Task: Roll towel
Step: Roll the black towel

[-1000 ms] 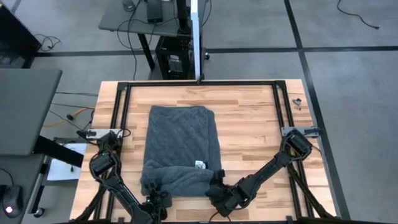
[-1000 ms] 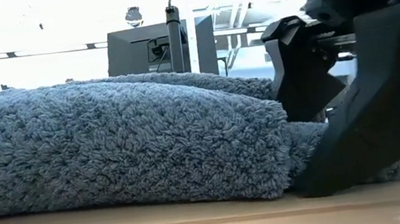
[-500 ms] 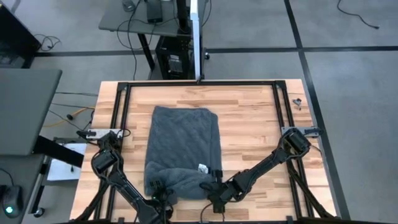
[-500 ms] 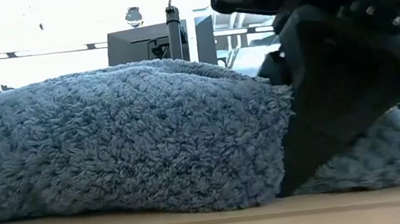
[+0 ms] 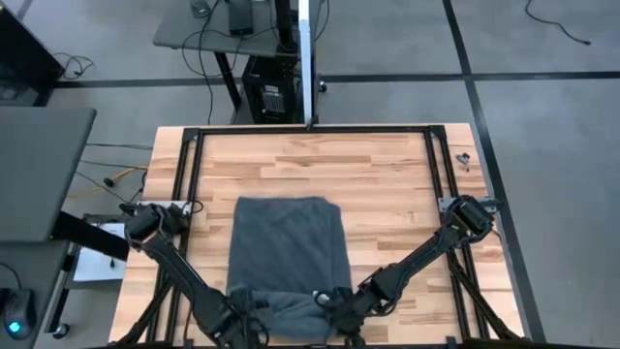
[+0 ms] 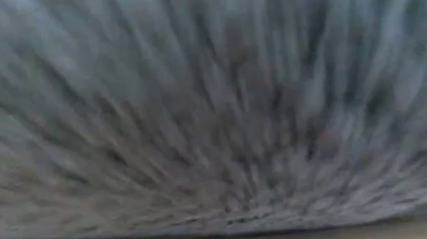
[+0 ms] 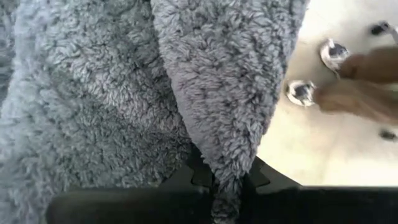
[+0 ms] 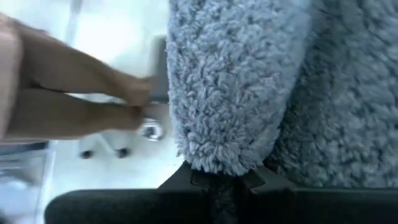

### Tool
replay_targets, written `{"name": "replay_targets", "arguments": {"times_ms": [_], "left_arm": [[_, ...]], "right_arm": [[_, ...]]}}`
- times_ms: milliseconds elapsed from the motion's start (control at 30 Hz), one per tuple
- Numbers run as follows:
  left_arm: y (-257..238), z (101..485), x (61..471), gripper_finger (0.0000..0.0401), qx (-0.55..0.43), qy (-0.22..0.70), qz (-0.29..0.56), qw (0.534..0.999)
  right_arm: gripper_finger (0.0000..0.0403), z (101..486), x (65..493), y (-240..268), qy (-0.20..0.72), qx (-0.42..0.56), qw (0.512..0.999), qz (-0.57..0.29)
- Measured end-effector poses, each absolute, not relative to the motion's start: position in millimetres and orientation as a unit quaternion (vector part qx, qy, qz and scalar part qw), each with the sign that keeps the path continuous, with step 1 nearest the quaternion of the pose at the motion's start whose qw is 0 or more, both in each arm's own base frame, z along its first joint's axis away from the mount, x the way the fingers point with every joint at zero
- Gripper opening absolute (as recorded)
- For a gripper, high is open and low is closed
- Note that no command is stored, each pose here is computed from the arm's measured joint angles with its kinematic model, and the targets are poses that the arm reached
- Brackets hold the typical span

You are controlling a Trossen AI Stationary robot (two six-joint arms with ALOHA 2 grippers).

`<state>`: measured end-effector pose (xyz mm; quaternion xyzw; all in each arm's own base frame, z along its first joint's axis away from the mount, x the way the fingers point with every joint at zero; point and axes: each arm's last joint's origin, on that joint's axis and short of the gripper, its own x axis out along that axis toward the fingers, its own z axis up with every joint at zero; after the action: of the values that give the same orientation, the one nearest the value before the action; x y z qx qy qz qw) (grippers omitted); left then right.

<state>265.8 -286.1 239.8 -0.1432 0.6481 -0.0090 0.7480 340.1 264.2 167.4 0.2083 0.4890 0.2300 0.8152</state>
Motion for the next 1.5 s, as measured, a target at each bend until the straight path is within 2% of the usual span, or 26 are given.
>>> {"name": "replay_targets", "arguments": {"times_ms": [167,367,633,833,1167,1333,1500], "left_arm": [[-259,255,276,0.0001,-0.15,0.632,-0.051,0.759],[-196,221,259,0.0,-0.216,0.612,-0.066,0.758],[-121,208,228,0.0,-0.288,0.559,-0.092,0.772],[-88,192,216,0.0003,-0.274,0.548,-0.078,0.786],[-59,168,209,0.0007,-0.245,0.556,-0.025,0.794],[-56,170,213,0.0023,-0.235,0.542,-0.017,0.806],[-48,170,214,0.0056,-0.256,0.541,0.007,0.801]], "right_arm": [[0.0001,180,341,255,0.503,0.227,0.792,0.26],[0.0,173,347,217,0.504,0.261,0.783,0.254],[0.0,175,352,146,0.462,0.364,0.772,0.241],[0.0,160,355,98,0.463,0.412,0.759,0.2],[0.0004,152,361,39,0.432,0.447,0.772,0.133],[0.0031,145,356,17,0.451,0.458,0.763,0.073],[0.0093,142,352,4,0.469,0.472,0.744,0.057]]}}
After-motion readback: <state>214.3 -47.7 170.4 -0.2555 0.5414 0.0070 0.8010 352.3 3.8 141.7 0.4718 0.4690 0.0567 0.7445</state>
